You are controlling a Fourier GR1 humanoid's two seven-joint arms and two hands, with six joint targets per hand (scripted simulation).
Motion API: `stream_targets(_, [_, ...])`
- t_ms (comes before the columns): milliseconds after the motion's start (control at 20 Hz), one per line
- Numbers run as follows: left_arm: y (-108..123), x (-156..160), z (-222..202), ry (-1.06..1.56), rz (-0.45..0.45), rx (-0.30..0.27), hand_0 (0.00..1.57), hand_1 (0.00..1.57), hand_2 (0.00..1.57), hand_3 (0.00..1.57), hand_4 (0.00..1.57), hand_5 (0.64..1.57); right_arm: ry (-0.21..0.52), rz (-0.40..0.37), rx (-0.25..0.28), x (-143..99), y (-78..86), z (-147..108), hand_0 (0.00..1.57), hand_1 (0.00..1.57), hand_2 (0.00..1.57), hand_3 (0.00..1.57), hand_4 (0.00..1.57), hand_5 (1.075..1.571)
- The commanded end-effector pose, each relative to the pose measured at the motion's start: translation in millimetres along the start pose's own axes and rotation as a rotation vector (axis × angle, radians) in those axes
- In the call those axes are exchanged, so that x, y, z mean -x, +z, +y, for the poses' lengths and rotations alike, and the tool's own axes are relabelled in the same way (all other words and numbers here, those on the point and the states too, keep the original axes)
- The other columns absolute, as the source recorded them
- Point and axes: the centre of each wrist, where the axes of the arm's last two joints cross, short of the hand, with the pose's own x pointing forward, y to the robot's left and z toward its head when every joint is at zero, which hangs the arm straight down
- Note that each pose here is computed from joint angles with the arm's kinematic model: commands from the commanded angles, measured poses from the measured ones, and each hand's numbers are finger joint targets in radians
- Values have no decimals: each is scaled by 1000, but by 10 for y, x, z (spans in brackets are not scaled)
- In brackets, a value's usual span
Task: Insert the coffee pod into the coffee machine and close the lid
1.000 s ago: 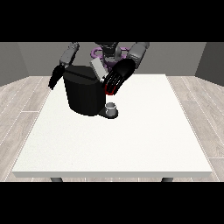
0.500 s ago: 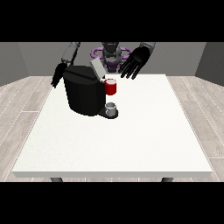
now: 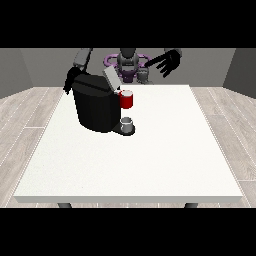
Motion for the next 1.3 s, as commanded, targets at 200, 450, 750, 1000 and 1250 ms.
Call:
stream_targets(200, [749,881,-747,338,176,-1,0,0,0,0,393,1571,-35,48,-19,269,278,24,0,0,0,0,0,1571])
stream_targets(450, [1107,1160,-794,394,306,-13,0,0,0,0,386,1571,-58,-32,-197,-129,202,158,0,0,0,0,0,1571])
stream_targets(750, [1085,1080,-843,449,290,-17,0,0,0,0,368,1571,6,-173,-238,-674,-53,101,0,0,0,0,154,1571])
stream_targets(1000, [1052,896,-746,408,208,-45,0,0,0,0,360,1571,10,-237,-228,-893,-166,87,0,0,0,0,0,1571])
stream_targets(1250, [1169,826,-706,410,160,-56,0,0,0,0,383,1571,-54,-194,-206,-1054,-373,-264,0,0,0,0,108,1571])
